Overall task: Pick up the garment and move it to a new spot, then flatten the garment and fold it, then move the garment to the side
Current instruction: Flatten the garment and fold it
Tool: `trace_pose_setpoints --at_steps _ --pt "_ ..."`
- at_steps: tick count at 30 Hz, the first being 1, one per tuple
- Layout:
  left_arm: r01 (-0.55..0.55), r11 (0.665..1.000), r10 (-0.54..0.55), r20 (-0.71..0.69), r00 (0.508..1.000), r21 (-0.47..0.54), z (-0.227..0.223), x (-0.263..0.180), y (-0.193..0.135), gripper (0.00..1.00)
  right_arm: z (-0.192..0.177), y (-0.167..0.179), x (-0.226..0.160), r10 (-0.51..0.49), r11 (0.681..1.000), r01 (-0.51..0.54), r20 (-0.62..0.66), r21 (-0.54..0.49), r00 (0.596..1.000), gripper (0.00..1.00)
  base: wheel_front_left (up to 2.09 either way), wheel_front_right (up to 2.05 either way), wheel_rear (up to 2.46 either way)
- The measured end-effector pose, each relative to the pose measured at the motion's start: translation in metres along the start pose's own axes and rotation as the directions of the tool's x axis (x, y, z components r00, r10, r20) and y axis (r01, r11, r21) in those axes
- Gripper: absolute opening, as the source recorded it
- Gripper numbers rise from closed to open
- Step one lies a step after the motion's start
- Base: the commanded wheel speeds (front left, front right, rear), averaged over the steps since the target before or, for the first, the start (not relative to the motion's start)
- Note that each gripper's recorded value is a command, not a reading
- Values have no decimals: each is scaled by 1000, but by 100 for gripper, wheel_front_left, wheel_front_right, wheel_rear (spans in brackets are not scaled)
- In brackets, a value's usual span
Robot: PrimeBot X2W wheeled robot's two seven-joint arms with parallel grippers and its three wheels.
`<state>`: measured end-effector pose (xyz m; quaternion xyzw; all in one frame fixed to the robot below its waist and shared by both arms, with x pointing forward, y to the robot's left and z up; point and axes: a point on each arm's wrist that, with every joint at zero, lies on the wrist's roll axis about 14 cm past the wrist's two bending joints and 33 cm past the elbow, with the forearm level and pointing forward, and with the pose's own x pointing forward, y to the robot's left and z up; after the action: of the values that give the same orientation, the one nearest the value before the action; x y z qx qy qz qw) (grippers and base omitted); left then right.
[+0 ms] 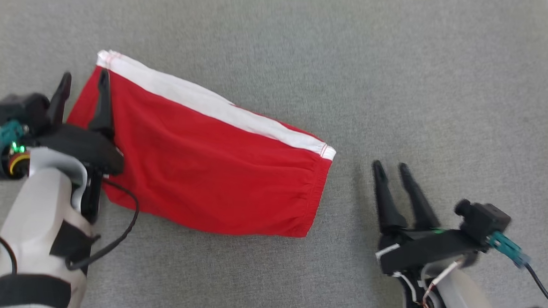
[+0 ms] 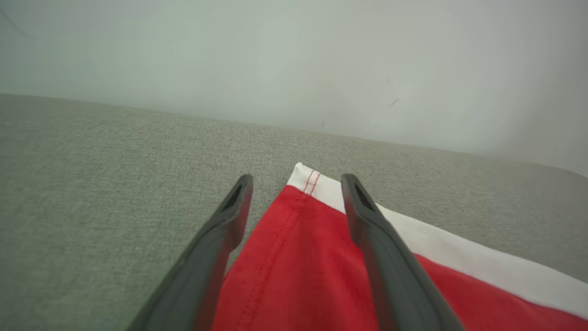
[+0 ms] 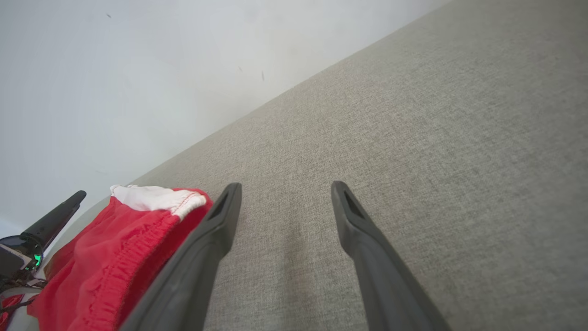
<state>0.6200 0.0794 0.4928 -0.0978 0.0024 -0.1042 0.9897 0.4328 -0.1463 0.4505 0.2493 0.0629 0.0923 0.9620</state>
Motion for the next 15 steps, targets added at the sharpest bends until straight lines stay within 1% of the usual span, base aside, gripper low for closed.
trace_pose_setpoints --at_steps 1,3,6,9,14,15 --pt "-3 1000 3 2 1000 -1 2 -3 0 100 3 -2 -3 -1 999 1 5 -51 1000 100 0 0 0" --pt "-17 1000 17 1 1000 -7 3 -10 4 100 15 -9 -6 -31 994 35 46 -103 998 100 0 0 0" --pt "-32 999 32 -20 999 -9 -2 -23 7 100 30 -16 -13 -62 979 79 99 -187 993 100 0 0 0" --pt "-39 999 38 -55 998 -15 -11 -35 8 100 39 -18 -22 -83 968 113 136 -222 987 100 0 0 0" --pt "-52 999 50 -96 994 -12 -18 -47 10 100 49 -18 -32 -100 961 141 176 -237 979 100 0 0 0" --pt "-51 999 51 -103 993 4 -19 -48 11 100 49 -18 -34 -101 959 143 178 -243 979 100 0 0 0"
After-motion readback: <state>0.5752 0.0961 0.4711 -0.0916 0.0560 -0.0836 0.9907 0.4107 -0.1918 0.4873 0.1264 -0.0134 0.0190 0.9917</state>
